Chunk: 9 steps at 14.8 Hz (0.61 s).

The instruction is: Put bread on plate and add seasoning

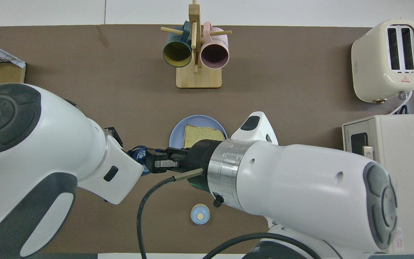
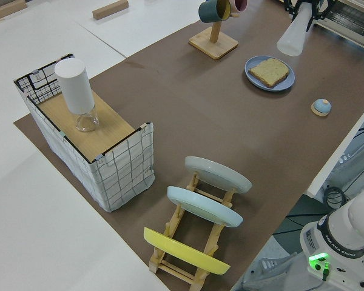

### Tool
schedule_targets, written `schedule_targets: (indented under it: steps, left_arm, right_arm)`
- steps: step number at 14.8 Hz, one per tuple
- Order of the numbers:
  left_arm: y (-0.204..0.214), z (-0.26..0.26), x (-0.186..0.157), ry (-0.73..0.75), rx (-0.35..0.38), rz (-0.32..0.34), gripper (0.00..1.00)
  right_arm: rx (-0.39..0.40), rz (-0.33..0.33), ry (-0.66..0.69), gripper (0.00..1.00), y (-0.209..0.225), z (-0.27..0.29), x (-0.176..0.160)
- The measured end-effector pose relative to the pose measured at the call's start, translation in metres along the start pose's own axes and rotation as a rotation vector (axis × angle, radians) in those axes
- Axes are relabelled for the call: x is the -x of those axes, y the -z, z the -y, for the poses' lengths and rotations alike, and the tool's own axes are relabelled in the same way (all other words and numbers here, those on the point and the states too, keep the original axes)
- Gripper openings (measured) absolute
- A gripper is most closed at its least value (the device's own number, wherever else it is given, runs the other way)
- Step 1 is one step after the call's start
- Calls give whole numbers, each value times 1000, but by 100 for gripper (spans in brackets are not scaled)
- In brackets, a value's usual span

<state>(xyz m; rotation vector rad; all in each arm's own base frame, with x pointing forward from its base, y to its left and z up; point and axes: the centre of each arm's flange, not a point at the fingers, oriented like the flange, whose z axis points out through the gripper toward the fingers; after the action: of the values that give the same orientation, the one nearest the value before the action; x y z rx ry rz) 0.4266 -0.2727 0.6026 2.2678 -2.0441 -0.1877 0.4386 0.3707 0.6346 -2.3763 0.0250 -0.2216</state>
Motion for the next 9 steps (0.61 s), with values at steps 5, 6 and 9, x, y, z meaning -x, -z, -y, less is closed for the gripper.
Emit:
schedule_targets:
  steps: [5, 6, 9]
  left_arm:
    - [0, 0, 0, 0, 0, 0, 40]
    - [0, 0, 0, 0, 0, -1, 40]
    - [0, -1, -1, 0, 6, -9, 40]
  right_arm:
    - [-1, 4, 3, 42, 3, 2, 2]
    - [-1, 4, 3, 42, 3, 2, 2]
    - [1, 5, 2, 34, 3, 1, 2]
